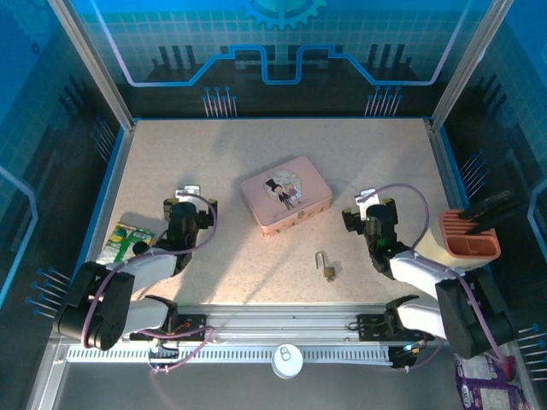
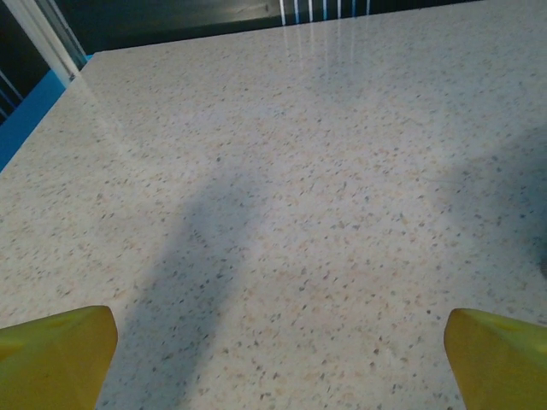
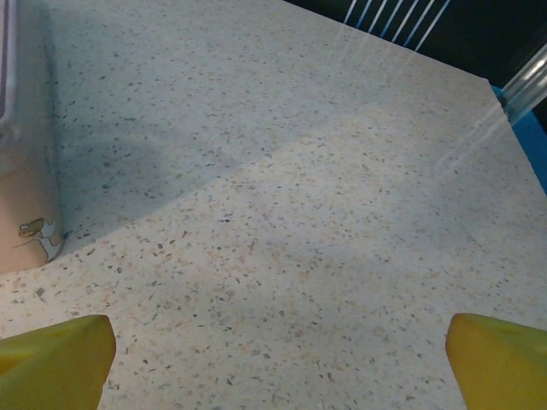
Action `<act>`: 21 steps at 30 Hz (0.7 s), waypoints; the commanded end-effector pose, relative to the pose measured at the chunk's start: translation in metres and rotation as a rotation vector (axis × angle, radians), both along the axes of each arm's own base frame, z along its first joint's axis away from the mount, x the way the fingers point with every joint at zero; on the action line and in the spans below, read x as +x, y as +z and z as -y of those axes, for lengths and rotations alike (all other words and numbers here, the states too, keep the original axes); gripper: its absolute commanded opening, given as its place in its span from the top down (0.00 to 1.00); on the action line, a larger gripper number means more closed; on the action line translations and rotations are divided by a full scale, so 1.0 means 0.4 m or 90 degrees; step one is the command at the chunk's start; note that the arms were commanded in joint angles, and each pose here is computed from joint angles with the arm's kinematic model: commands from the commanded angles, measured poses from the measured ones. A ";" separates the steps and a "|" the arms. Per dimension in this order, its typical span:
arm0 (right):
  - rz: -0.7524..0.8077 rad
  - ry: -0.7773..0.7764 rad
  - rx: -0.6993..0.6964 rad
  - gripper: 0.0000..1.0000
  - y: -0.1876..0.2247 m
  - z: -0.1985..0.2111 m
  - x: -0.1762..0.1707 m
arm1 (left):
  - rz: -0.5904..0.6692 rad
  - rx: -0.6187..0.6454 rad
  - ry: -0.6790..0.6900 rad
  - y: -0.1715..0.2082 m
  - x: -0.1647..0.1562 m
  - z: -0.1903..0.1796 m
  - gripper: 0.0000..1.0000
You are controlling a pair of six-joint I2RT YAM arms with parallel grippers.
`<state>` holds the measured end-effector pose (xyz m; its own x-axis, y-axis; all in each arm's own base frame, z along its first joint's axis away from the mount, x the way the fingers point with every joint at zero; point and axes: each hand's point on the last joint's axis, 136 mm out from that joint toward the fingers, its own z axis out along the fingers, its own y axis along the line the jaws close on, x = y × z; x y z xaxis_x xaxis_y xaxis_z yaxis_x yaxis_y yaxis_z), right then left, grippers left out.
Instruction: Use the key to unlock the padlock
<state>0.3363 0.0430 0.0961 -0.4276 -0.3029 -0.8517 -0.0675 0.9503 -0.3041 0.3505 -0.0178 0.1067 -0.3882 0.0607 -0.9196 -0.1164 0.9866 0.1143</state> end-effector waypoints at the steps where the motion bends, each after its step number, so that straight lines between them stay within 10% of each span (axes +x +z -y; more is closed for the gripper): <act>1: 0.102 0.033 0.020 0.00 0.079 -0.018 0.043 | 0.048 -0.029 -0.044 0.039 0.034 0.017 0.01; 21: 0.122 0.088 0.126 0.00 0.021 -0.008 0.115 | 0.054 -0.107 -0.030 -0.024 0.119 -0.047 0.01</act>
<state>0.3748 0.0472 0.0850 -0.2878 -0.1981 -0.9370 -0.1616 0.9744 -0.1564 0.3900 0.0004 0.0839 -0.3409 -0.0395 -0.9393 -0.0800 0.9967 -0.0129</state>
